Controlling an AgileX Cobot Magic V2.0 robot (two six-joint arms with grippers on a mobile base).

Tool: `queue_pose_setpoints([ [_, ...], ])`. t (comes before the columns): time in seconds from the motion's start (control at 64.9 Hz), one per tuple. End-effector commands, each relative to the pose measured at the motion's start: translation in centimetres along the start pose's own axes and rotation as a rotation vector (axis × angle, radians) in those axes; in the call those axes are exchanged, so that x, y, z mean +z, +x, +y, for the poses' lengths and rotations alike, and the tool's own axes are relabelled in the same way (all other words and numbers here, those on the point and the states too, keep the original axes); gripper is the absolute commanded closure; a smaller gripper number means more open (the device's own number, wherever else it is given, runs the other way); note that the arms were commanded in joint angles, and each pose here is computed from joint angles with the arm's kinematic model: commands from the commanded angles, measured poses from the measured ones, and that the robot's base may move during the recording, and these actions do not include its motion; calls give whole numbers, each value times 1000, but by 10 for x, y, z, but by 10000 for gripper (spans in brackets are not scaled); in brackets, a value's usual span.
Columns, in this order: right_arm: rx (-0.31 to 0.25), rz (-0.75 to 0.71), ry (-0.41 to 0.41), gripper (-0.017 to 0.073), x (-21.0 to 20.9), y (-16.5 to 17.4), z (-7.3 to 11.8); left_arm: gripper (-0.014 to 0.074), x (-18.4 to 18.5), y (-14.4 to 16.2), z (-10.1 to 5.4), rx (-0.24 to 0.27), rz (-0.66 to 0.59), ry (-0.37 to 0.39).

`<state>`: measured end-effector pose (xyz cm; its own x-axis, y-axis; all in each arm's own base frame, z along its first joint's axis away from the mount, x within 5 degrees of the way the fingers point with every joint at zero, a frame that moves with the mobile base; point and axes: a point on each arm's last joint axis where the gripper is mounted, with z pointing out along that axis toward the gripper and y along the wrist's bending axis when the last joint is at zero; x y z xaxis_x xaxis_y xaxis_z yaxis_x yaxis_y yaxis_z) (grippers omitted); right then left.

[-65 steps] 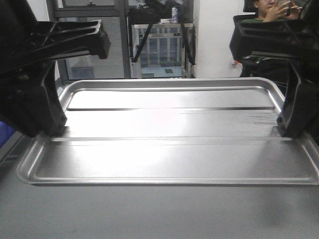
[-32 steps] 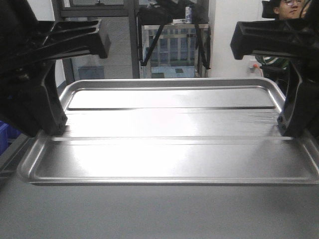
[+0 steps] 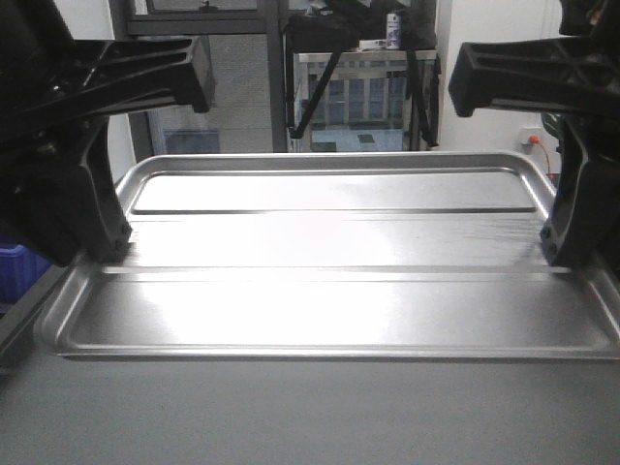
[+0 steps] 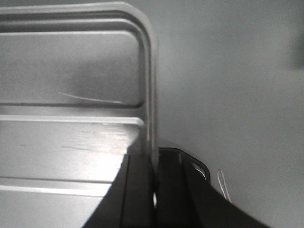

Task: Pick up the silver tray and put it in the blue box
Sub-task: 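Carry the tray in both grippers while driving to the blue crate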

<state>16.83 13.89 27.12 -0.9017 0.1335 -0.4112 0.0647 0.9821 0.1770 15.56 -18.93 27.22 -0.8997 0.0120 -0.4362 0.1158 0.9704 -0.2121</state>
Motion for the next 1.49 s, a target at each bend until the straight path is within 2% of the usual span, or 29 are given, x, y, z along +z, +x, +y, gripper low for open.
queue_pose_setpoints([
  [0.0, -26, -53, 27, 501, -11, -7, -5, 697, -12, -6, 2, 18, -49, -7],
  [1.478, -26, -52, 30, 501, -11, -6, -5, 697, -12, -6, 2, 18, -49, -7],
])
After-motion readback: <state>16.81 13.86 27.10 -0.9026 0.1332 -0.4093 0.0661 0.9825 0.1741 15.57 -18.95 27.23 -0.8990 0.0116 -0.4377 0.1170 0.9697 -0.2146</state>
